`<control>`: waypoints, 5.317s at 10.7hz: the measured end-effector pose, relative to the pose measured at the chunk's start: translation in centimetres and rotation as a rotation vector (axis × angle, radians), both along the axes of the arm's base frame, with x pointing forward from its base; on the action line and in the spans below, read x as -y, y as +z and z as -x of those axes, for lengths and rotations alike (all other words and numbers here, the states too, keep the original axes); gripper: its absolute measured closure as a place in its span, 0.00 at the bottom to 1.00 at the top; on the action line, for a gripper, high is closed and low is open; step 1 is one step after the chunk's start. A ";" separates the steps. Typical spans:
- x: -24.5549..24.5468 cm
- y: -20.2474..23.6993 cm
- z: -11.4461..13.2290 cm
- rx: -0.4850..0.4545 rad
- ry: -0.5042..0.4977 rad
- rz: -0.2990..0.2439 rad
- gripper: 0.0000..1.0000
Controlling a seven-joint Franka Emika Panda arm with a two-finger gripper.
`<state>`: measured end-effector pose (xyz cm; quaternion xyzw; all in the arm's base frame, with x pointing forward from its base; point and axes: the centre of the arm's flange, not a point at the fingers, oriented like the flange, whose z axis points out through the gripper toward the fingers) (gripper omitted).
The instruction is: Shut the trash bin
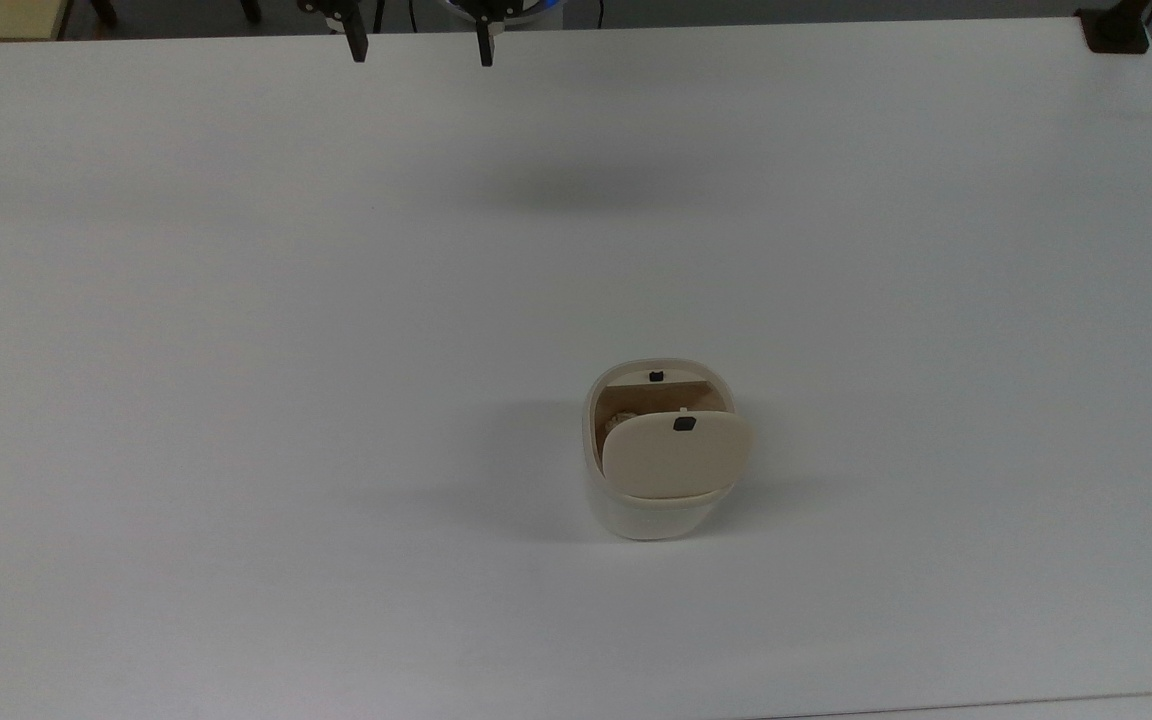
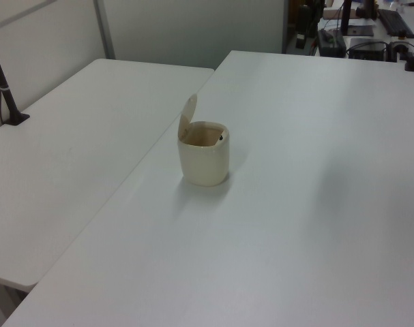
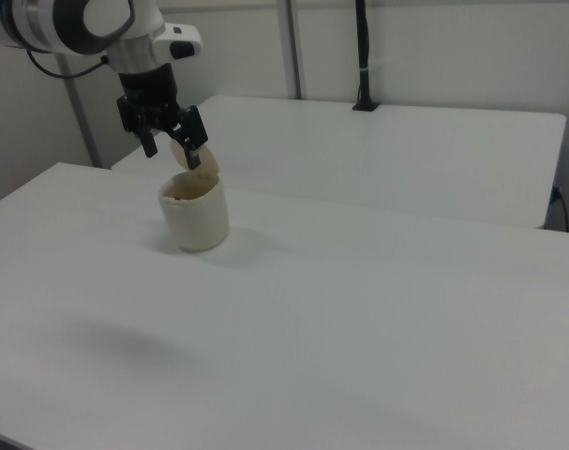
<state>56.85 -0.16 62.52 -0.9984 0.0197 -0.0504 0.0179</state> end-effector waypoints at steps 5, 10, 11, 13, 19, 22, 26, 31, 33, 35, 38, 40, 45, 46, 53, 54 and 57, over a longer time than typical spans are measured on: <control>0.0 0.0 0.0 0.000 0.000 0.000 0.00; -0.1 0.0 0.0 -0.001 0.001 0.000 0.00; -0.2 -0.1 0.0 -0.002 0.003 0.000 0.00; -0.5 -0.4 -0.2 -0.007 0.010 0.000 0.00; -2.8 -1.8 -1.3 -0.009 0.042 0.000 0.00; -6.4 -2.2 -4.3 0.110 -0.133 -0.041 0.12; -10.4 -2.7 -8.4 0.271 -0.453 -0.172 0.32; -13.1 -3.7 -12.2 0.376 -0.860 -0.396 0.99; -14.0 -4.8 -13.3 0.389 -0.925 -0.445 0.99; -15.0 -6.5 -14.3 0.404 -0.964 -0.485 0.99; -16.2 -8.3 -15.1 0.417 -1.004 -0.534 0.99; -16.5 -8.7 -15.4 0.425 -1.037 -0.565 0.99; -17.3 -10.6 -16.2 0.417 -1.055 -0.575 0.99; -17.8 -11.2 -16.3 0.410 -1.050 -0.571 0.99; -18.0 -12.6 -16.5 0.401 -1.048 -0.550 0.99; -17.9 -12.9 -16.6 0.398 -1.050 -0.546 0.99; -17.3 -13.3 -16.5 0.395 -1.054 -0.536 0.99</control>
